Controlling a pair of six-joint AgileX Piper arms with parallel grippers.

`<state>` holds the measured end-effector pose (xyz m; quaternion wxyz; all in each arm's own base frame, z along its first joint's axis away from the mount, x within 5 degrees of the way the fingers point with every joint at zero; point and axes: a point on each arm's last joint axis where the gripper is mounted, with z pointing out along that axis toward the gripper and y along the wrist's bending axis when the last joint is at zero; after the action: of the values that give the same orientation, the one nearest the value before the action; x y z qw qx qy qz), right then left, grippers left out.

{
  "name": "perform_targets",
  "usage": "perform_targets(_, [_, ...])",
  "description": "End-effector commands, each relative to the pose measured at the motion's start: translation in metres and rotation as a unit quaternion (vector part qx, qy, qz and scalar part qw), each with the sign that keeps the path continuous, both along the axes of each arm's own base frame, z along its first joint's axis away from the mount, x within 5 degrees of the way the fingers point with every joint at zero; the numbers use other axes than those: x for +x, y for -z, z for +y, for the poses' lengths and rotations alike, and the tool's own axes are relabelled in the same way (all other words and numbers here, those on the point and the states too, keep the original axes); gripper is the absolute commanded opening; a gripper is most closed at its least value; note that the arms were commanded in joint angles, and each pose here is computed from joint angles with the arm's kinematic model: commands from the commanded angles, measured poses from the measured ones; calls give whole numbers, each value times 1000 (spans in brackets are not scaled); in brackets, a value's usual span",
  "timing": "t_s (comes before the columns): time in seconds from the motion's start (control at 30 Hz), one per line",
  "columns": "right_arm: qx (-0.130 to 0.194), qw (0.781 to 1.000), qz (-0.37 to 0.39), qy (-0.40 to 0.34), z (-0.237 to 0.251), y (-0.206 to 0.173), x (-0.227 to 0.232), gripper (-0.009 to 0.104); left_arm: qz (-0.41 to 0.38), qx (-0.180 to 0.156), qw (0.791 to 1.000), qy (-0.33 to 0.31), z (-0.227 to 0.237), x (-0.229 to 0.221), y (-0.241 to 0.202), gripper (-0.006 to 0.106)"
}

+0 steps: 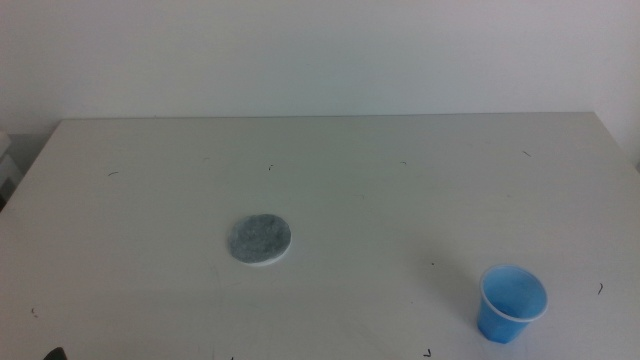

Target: Place an empty cup on a cup mat.

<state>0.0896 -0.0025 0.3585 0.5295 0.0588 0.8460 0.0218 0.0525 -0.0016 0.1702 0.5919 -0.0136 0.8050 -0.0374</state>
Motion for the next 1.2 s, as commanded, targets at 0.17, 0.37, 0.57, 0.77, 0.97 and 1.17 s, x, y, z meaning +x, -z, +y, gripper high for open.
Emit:
perform_targets(0.17, [30,997,71,-19,5,-53,25,82,-42,-8,999,0,0,1,-8,105])
perform_targets(0.37, [34,986,155,-44,9,-71,52,82,-42,-8,999,0,0,1,-8,105])
perform_targets(0.57, [48,974,218,-49,10,-75,82,82,-42,-8,999,0,0,1,-8,105])
perform_targets(0.77, [53,964,249,-72,28,-67,106,82,-42,-8,999,0,0,1,-8,105])
perform_targets(0.97, [23,954,284,-96,52,-53,122,82,-42,-8,999,0,0,1,-8,105])
perform_targets(1.17, [-8,944,318,-93,68,-31,127,82,-42,-8,999,0,0,1,-8,105])
